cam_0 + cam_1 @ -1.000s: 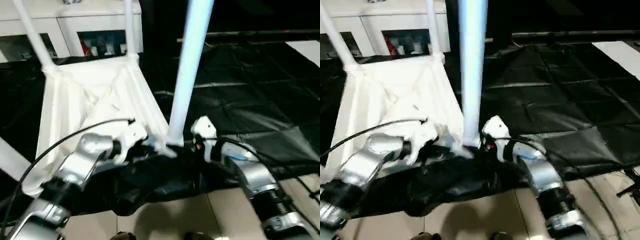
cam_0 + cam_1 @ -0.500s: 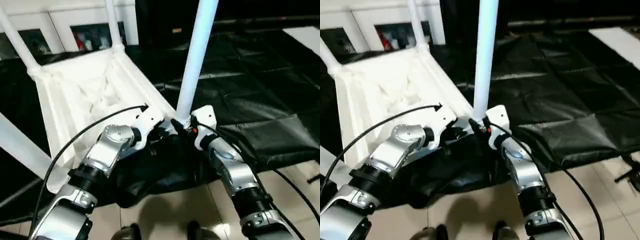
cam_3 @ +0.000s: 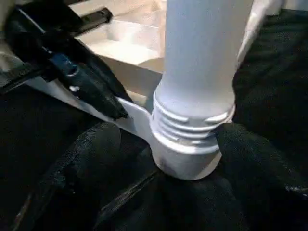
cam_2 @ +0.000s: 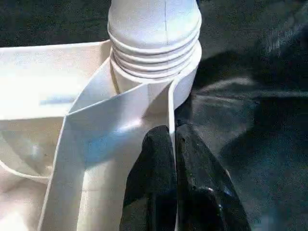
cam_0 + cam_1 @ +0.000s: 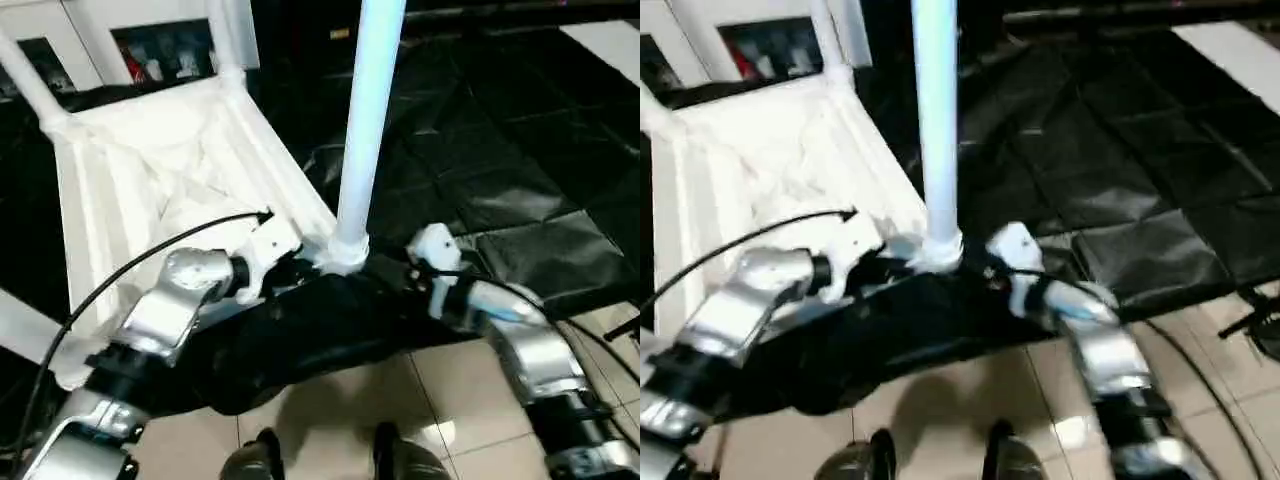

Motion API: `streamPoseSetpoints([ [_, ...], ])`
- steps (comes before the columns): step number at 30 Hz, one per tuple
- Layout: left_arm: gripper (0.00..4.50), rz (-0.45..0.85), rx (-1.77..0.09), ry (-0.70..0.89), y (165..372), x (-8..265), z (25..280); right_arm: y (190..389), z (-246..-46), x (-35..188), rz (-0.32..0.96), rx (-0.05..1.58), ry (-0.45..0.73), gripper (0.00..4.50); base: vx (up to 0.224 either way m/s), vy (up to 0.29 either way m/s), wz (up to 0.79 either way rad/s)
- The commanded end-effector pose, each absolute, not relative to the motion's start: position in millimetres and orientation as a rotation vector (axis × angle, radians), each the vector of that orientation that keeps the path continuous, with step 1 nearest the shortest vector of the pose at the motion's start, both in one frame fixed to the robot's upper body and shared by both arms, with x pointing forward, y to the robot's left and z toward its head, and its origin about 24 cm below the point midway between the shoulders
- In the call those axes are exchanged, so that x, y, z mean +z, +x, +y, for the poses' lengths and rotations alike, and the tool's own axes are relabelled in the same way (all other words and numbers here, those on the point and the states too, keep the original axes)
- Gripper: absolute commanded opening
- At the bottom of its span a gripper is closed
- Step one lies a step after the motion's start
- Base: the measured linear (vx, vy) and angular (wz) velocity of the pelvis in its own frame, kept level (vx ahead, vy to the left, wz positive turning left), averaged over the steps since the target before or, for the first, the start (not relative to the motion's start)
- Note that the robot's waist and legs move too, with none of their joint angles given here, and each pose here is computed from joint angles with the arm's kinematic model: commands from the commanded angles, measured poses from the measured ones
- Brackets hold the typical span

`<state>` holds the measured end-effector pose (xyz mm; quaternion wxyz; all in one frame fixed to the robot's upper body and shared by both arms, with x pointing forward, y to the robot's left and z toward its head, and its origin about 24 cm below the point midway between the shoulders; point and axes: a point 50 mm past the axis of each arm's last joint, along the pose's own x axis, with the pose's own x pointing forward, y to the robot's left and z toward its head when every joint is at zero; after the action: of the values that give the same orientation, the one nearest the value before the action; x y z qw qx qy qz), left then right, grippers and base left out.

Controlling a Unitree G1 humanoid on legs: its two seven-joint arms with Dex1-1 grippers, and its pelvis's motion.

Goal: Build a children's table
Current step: Rotate table base, then rotate leg to tighten

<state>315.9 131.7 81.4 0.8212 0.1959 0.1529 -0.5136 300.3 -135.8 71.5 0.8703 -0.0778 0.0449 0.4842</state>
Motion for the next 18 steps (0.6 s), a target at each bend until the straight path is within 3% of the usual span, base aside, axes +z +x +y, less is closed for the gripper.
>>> streamPoseSetpoints([
  [1,0.00,0.386,-1.223,0.400,302,72,130,300.4,-136.3,77,0.081,1.047,-0.157,3.63,0.000,0.000,0.00],
  [18,0.00,0.421,-1.297,0.441,299,75,140,306.5,-126.9,76,0.074,1.135,-0.206,3.63,0.000,0.000,0.00],
])
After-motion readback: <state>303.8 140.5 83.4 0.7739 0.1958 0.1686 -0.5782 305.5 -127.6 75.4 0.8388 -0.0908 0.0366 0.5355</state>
